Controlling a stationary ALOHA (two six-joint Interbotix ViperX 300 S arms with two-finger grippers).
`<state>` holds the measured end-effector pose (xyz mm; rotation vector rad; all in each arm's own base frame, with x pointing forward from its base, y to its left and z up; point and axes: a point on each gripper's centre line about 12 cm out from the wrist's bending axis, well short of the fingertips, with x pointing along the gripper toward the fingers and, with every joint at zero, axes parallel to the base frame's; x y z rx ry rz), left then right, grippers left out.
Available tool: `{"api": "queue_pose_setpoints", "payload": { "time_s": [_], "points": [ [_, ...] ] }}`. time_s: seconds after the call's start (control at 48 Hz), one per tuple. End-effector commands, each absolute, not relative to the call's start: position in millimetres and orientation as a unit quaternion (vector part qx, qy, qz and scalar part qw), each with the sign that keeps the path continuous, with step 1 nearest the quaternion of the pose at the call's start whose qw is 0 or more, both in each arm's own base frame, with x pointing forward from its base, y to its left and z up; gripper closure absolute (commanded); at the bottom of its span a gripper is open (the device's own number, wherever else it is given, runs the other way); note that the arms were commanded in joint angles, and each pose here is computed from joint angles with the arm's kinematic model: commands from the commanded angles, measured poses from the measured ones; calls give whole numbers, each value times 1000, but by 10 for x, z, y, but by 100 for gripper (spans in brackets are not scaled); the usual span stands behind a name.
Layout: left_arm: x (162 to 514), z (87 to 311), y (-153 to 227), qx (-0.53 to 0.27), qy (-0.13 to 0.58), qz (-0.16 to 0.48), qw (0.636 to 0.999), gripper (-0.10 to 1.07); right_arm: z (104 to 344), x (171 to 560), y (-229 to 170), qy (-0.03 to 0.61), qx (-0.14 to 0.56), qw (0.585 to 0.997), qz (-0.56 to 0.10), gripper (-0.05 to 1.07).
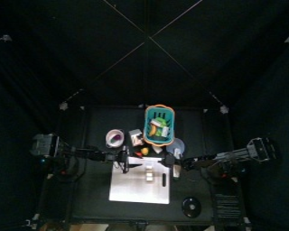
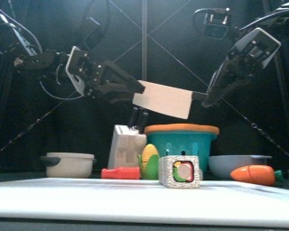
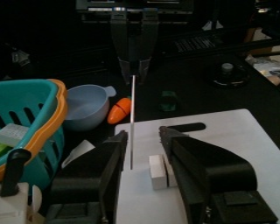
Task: Hold cleaver with other hand
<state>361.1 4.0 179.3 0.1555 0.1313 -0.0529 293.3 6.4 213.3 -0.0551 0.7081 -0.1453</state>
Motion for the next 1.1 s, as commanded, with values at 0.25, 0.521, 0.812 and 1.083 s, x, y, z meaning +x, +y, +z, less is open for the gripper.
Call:
{"api": "queue_pose_setpoints", "payload": {
  "time_s": [0.25, 0.521, 0.812, 1.083],
  "points": [
    [3665, 1824, 68, 87, 57, -30, 994, 47, 2245, 2979, 95, 327, -13, 943, -64, 53],
    [3665, 1773, 57, 84, 41, -33, 995, 48, 2276, 2990, 89, 323, 8, 944, -67, 53],
    [3636, 1664, 48, 59, 36, -35, 997, 48, 2364, 2969, 30, 316, 53, 944, -85, 53],
    [3640, 1595, -8, 55, 43, -44, 997, 48, 2237, 2954, 38, 336, 94, 932, -93, 54]
  ]
}}
